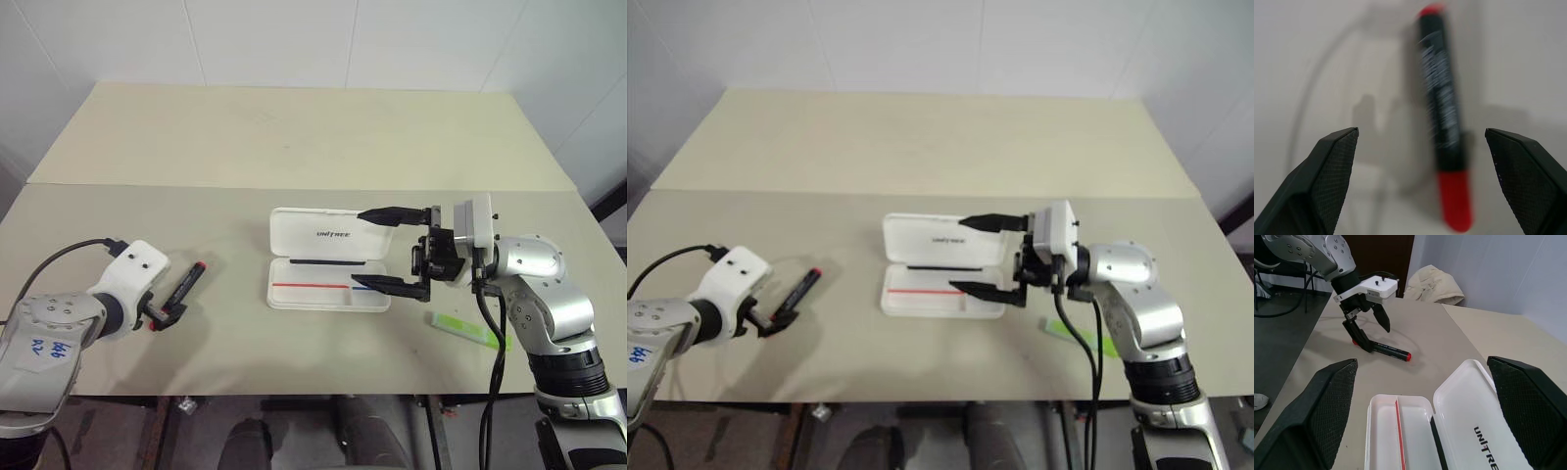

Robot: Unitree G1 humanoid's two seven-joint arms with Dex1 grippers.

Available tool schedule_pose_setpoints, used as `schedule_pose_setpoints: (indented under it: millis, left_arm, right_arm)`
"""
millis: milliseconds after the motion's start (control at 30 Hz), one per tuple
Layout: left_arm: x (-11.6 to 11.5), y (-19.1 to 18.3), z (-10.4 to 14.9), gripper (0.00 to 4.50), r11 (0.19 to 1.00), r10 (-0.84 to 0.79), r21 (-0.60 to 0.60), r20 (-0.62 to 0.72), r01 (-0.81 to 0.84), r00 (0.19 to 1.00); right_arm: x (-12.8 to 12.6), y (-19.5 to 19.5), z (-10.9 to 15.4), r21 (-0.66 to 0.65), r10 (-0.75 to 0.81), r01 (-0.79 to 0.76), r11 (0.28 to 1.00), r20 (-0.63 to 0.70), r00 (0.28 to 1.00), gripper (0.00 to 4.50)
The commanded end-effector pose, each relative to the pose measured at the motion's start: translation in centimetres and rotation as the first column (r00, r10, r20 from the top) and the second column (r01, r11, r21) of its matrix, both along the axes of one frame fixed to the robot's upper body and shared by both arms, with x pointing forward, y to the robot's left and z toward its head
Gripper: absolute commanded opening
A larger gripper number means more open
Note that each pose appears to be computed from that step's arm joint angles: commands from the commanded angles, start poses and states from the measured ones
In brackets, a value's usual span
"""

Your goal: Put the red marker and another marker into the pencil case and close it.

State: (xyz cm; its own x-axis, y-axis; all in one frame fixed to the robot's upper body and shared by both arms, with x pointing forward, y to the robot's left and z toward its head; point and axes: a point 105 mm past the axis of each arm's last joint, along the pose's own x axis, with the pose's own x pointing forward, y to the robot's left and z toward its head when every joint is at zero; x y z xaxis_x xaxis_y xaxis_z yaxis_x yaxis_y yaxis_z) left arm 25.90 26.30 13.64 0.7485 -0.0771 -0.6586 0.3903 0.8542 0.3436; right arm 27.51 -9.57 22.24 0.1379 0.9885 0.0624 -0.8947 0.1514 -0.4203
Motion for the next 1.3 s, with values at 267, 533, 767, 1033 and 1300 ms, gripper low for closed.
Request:
schedule_pose_setpoints:
  millis: [267, 533, 767, 1033, 1300]
  left_arm:
    - [-0.5, 0.3, -3.1, 4.47, 0.993, 0.010, -0.116, -0.106, -0.022, 0.994]
    - [-0.2, -0.7, -3.3, 2.56, 0.977, 0.007, -0.211, -0.130, -0.035, 0.991]
    - [0.1, -1.1, -2.9, 0.64, 0.977, -0.018, -0.214, -0.106, -0.005, 0.994]
    - [2.1, -3.7, 2.6, 0.64, 0.931, -0.305, -0.156, 0.163, 0.330, 0.938]
    - [0.4, -5.4, 5.1, 0.64, 0.739, -0.656, -0.050, 0.170, 0.672, 0.735]
  right_arm:
    - [-0.5, 0.2, 1.1, 0.028, -0.014, 0.012, 1.000, 0.055, 0.998, 4.50]
    - [-0.5, 0.1, 1.4, 0.039, -0.038, 0.035, 0.999, 0.067, 0.997, 4.50]
    - [-0.3, 0.1, 1.5, 0.042, -0.046, 0.042, 0.998, 0.075, 0.996, 4.50]
    - [0.5, -0.6, 1.3, 0.042, -0.086, 0.083, 0.996, 0.072, 0.994, 4.50]
    - [1.0, -1.7, 1.5, 0.022, -0.127, 0.125, 0.992, 0.105, 0.986, 4.50]
